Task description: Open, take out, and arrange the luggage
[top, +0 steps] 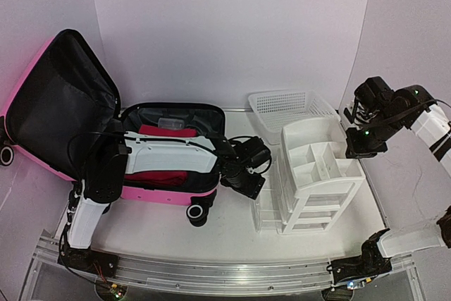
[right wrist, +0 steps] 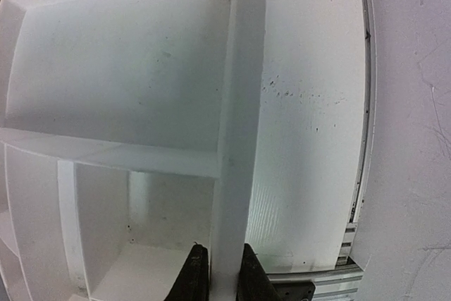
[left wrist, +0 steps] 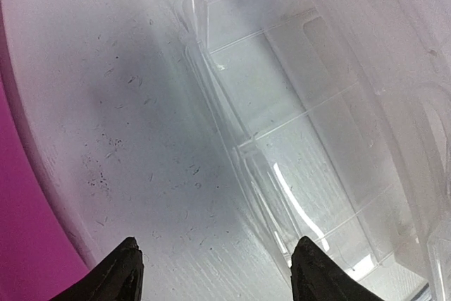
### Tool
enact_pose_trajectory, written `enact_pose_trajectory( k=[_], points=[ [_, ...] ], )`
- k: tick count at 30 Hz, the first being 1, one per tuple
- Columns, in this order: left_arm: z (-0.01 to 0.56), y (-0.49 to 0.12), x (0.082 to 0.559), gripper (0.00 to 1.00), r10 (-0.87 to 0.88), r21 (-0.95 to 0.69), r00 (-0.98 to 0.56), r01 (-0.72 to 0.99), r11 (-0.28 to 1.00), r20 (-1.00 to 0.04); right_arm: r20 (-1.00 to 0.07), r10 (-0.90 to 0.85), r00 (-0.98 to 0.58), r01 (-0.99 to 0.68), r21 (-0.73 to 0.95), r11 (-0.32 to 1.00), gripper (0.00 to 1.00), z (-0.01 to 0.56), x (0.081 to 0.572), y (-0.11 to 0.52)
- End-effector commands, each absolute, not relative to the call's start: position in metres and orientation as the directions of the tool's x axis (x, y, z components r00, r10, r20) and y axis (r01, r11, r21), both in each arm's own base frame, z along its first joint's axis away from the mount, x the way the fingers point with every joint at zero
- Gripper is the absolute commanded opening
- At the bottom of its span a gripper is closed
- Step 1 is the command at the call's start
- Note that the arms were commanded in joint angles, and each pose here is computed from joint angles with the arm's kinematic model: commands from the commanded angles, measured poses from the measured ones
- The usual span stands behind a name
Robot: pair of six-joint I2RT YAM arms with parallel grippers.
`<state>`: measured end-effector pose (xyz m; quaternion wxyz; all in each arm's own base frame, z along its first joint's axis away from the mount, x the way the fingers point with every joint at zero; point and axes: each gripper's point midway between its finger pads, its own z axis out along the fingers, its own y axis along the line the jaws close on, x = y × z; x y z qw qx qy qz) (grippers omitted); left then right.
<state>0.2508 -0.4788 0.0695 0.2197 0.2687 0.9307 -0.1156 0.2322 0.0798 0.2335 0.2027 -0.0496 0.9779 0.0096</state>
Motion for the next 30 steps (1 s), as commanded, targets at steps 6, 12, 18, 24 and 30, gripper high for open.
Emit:
enact_pose_trajectory(
  k=[6,12,18,24,30],
  points=[
    [0.086,-0.427,0.261,0.71,0.511,0.067,-0.743,0.539,0.84,-0.433,-0.403,-0.111,-0.909,-0.01,-0.244,0.97,0.06,0.243,0.217,0.025],
    [0.101,-0.439,0.259,0.73,0.516,0.017,-0.73,0.57,0.821,-0.447,-0.383,-0.132,-0.914,-0.073,-0.166,0.983,0.07,0.237,0.216,0.042],
    [0.18,-0.455,0.259,0.82,0.518,-0.074,-0.636,0.669,0.739,-0.572,-0.383,-0.136,-0.914,-0.094,-0.128,0.987,0.1,0.233,0.217,0.05],
    [0.265,-0.409,0.298,0.94,0.422,-0.09,-0.54,0.686,0.722,-0.728,-0.384,-0.144,-0.912,-0.106,-0.117,0.987,0.12,0.233,0.217,0.053],
    [0.278,-0.312,0.377,0.99,0.3,-0.093,-0.607,0.529,0.844,-0.736,-0.386,-0.147,-0.911,-0.113,-0.108,0.988,0.13,0.232,0.217,0.054]
  ],
)
